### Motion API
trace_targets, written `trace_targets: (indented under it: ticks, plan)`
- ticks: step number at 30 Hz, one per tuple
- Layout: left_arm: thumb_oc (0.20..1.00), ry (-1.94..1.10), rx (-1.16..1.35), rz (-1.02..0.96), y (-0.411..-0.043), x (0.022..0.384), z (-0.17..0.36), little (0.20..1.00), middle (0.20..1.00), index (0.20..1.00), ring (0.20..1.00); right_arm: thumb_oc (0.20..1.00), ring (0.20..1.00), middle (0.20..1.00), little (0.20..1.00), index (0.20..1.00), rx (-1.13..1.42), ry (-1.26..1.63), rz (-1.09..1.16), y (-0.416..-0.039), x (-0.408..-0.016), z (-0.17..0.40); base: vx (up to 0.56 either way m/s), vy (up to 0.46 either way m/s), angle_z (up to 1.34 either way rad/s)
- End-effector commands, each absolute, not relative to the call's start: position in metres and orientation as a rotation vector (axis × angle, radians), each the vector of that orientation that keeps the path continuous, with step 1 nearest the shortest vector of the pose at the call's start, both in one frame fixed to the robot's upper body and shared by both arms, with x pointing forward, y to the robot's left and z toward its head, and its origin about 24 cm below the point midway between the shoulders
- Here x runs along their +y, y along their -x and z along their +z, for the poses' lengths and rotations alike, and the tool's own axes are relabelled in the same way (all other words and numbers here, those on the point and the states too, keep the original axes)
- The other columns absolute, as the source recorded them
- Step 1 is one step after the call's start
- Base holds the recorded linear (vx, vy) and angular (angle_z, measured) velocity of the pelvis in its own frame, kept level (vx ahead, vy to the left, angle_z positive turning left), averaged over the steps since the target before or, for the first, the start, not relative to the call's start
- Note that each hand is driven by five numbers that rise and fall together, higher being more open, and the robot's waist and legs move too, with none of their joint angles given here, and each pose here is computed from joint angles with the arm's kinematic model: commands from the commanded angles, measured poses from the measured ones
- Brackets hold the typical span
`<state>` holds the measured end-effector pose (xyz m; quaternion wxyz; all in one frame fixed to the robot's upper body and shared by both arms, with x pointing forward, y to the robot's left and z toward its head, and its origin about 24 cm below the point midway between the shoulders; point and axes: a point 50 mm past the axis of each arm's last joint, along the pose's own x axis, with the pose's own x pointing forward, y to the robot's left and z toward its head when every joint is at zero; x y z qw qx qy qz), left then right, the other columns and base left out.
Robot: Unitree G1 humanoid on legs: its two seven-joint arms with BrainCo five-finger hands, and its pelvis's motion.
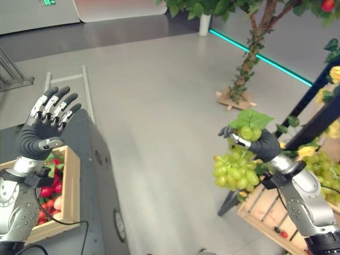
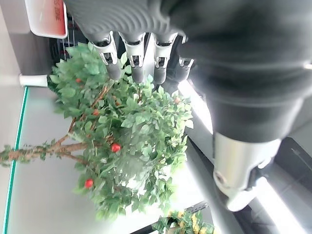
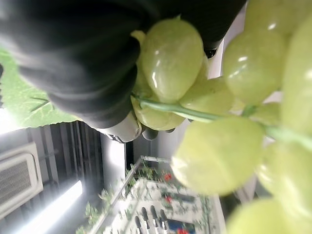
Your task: Pick up the fruits from the basket on one side to the basket on the other side
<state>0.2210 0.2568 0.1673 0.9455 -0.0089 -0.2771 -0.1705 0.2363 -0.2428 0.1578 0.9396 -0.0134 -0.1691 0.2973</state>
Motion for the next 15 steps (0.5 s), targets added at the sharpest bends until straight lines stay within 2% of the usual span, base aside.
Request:
trace_targets:
  ticks: [1,15]
  plan:
    - [1.000,-0.039,-0.671,-0.370,-0.219,0.254,0.189,1.000,1.000,1.000,1.000,0.200,0.200,0.200,0.200,0.200,-0.489,0.050,0.626,-0.238,-0.243,0.187,0.07,-0.184,-0.47]
    - [1.000,0.038,-0.622,-0.411,-0.238,0.238,0.175,1.000,1.000,1.000,1.000,0.200,0.200,0.200,0.200,0.200,-0.485,0.086,0.558,-0.235,-0.265,0.200,-0.01,-0.173,-0.22]
